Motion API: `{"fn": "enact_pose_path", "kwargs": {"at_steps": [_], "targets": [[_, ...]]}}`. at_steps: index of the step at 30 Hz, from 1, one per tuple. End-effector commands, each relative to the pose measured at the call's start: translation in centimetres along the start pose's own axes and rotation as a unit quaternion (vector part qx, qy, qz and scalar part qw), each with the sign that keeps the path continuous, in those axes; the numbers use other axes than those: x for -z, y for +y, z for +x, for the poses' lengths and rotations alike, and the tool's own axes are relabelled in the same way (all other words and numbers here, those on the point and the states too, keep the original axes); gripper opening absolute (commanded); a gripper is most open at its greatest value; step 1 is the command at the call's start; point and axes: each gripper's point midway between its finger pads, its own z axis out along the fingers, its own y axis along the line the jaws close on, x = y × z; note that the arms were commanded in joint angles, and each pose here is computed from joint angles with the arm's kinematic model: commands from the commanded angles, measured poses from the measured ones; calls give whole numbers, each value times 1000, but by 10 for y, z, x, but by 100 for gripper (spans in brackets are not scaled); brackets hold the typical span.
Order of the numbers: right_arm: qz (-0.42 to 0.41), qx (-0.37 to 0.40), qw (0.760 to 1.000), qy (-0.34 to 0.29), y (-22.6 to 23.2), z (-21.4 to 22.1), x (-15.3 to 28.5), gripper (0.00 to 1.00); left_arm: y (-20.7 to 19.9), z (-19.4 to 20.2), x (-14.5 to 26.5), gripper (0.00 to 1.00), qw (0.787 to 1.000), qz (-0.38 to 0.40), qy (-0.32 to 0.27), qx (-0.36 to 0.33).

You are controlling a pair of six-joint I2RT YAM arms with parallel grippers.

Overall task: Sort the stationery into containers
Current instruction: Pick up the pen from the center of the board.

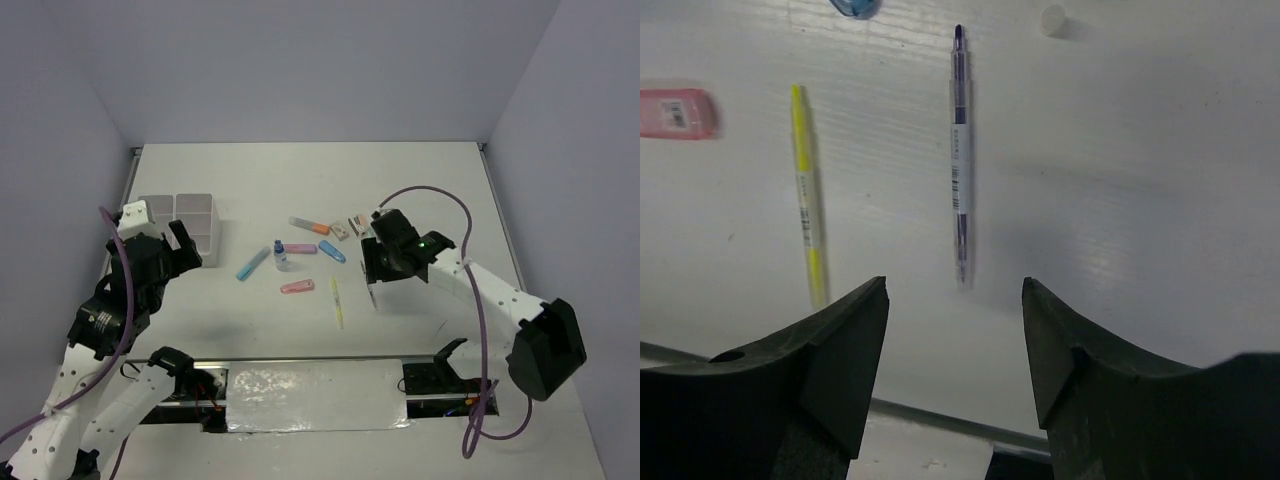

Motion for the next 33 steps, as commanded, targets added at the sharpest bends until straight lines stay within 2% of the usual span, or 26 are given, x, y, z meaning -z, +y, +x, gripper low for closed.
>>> {"fn": "enact_pose_path", "kwargs": {"at_steps": [1, 5, 6, 17, 19, 20, 21, 25, 28, 29, 33], "targets": [[17, 15, 1000, -1, 2, -4, -27, 63, -13, -11, 2, 99, 999, 37, -20, -3], [32, 33, 999, 28, 6, 6, -48, 59, -17, -10, 1, 99, 999, 47, -18, -5], [35, 36, 998, 32, 7, 7, -53, 53, -18, -10, 1, 99, 999, 48, -17, -6], [48, 49, 994, 83, 7, 29, -99, 47, -25, -7, 0, 99, 998, 66, -12, -12], [51, 49, 993, 92, 6, 34, -105, 43, -27, -6, 0, 99, 997, 70, -10, -14], [50, 50, 993, 96, 7, 37, -106, 40, -26, -6, 0, 99, 997, 69, -10, -14], [50, 51, 993, 98, 7, 38, -107, 33, -26, -6, -1, 99, 997, 69, -10, -14], [56, 53, 992, 99, 8, 45, -105, 23, -25, -8, 0, 99, 998, 65, -12, -13], [46, 51, 994, 88, 11, 43, -98, 11, -28, -9, 3, 99, 997, 77, -15, -16], [42, 49, 995, 81, 12, 41, -95, 1, -30, -11, 5, 99, 996, 85, -19, -16], [23, 34, 999, 19, 17, 14, -58, 0, -46, -22, 12, 99, 990, 132, -33, -27]]}}
